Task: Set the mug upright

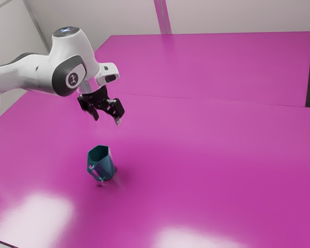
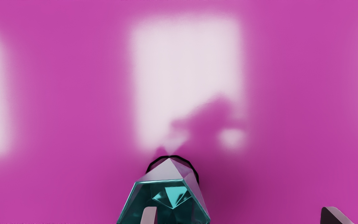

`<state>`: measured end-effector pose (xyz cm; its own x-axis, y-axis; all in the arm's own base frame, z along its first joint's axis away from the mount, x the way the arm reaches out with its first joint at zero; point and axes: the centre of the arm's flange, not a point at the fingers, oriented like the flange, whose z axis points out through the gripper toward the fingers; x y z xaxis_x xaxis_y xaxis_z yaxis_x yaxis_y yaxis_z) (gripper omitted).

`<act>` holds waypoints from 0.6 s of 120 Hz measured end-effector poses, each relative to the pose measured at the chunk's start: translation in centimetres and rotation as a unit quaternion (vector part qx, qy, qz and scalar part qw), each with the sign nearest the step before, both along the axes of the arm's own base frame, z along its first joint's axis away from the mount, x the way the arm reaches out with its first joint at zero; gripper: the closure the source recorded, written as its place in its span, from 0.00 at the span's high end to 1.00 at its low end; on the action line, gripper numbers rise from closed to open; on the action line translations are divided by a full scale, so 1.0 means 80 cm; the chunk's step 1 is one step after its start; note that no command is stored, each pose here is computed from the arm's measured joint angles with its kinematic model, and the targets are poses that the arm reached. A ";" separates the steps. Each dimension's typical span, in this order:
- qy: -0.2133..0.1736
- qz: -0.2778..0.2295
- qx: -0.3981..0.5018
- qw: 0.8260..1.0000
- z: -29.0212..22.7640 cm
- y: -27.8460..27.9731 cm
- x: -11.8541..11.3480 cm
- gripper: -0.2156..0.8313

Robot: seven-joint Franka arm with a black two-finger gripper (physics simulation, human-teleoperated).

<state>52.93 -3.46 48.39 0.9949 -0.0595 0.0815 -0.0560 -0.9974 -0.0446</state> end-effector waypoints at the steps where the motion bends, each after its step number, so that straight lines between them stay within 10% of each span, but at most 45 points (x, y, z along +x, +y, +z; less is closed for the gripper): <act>1: 0.001 0.000 0.000 1.000 0.003 0.000 0.002 0.76; 72: 0.040 0.003 0.004 0.999 0.131 -0.004 0.028 0.78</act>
